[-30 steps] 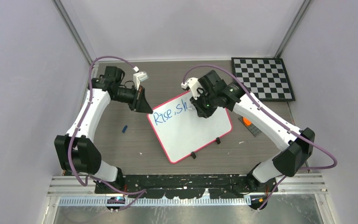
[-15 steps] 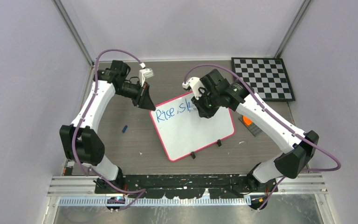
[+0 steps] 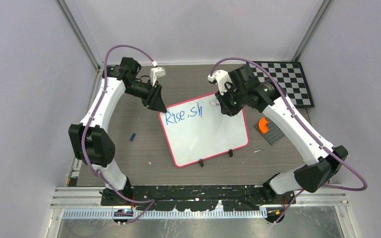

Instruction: Write a sentence on the whiteboard

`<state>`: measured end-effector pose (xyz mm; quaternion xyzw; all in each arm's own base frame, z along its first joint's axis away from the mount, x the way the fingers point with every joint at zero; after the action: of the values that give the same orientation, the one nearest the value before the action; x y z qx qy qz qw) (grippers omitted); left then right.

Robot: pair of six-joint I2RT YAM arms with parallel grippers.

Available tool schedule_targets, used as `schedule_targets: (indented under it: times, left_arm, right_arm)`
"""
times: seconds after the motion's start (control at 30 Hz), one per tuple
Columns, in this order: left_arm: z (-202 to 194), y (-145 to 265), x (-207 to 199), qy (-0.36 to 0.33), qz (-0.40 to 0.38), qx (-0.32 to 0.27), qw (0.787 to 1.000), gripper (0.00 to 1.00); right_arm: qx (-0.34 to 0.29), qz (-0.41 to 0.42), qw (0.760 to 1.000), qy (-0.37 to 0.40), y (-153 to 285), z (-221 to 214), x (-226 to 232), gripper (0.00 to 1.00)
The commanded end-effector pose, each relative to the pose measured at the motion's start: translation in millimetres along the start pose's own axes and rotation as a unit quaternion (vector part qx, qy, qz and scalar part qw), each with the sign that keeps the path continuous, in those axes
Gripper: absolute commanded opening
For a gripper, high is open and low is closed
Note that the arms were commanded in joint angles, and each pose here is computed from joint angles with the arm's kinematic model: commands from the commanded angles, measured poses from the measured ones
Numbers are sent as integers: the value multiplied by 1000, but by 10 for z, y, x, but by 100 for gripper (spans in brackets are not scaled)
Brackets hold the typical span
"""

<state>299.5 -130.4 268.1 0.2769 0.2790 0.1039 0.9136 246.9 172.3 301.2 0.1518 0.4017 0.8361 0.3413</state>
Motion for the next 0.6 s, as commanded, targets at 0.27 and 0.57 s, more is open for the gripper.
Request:
schedule_targets:
  times: [0.27, 0.57]
  left_arm:
    - [33, -96, -259, 4, -16, -42, 999, 38]
    - [-12, -167, -134, 17, 4, -20, 1000, 0]
  right_arm:
    - [-29, 45, 999, 4, 24, 86, 113, 0]
    - [-18, 41, 999, 9, 3, 36, 115, 0]
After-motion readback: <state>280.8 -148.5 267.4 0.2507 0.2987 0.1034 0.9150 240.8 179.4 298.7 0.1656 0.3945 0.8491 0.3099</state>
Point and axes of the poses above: each gripper's point midway between its finger pads, its own y axis back along the fingers, its own x axis along the line the jaws close on, z = x × y, the point moved 6 cm from there along y, back along the fingers, and after that the axes turned 2 degrees about -y, right-handed, at the moved point
